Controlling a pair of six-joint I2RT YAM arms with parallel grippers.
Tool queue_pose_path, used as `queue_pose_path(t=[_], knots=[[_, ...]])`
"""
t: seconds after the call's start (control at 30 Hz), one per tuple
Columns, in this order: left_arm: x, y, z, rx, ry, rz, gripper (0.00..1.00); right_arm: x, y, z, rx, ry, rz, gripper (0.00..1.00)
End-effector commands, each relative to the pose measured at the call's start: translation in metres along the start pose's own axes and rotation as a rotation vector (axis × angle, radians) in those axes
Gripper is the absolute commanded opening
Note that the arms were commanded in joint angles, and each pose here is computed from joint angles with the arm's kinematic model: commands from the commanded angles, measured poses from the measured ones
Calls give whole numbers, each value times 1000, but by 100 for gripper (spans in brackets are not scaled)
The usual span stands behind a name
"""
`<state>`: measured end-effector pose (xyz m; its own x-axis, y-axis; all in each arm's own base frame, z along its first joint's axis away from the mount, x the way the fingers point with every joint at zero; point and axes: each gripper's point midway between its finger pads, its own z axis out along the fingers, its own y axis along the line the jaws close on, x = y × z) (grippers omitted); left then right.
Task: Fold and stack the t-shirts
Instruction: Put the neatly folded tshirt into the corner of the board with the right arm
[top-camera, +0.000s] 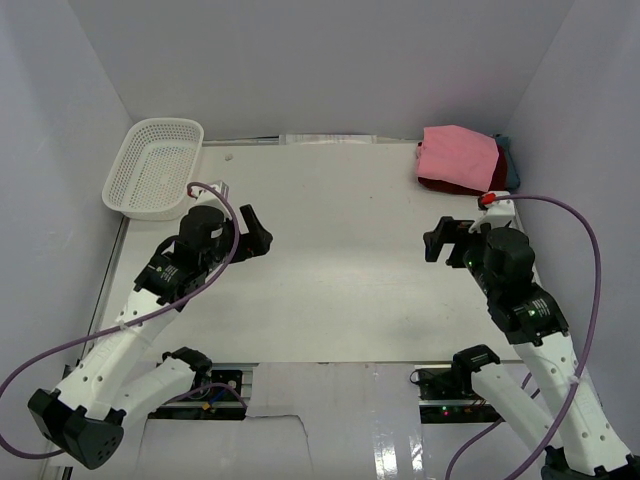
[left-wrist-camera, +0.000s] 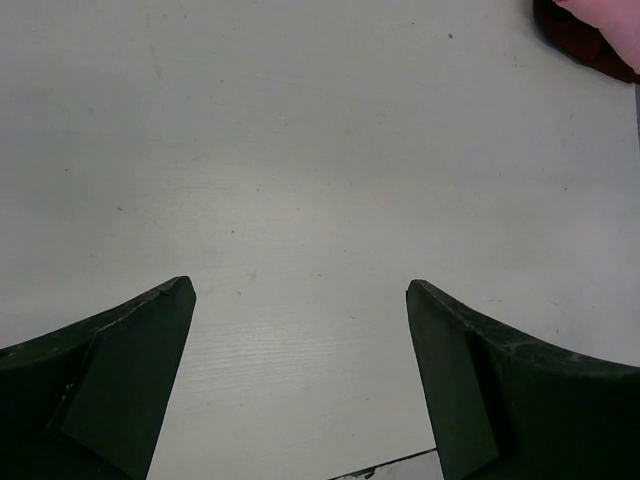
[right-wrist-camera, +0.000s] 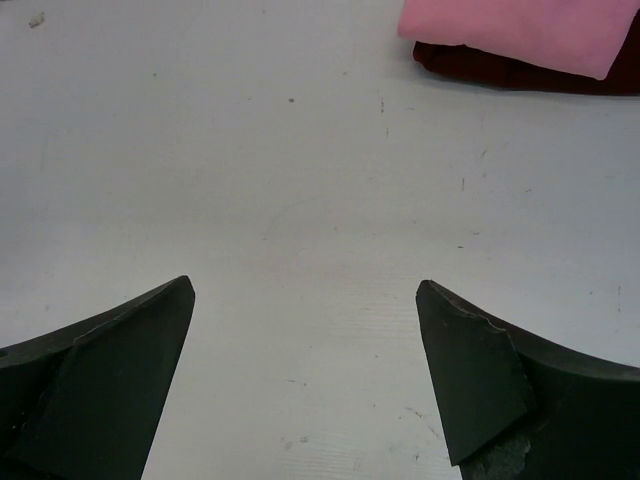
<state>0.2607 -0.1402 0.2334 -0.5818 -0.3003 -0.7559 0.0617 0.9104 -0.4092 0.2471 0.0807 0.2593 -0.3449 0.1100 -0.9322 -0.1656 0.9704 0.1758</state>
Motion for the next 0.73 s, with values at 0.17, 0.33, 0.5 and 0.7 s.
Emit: queue_pose_path(t=[0.17,0.33,0.5,0.7], knots=[[-6,-1,-8,6,-10,15,98,13,-12,-20,46,16,5,98],[-6,-2,-11,13,-13,11,98,12,-11,-25,36,9,8,98],[-3,1,-13,9,-8,9,98,11,-10,-24,33,15,5,98],[-4,6,-16,-13,-18,11,98,11,-8,-23,17,1,10,98]])
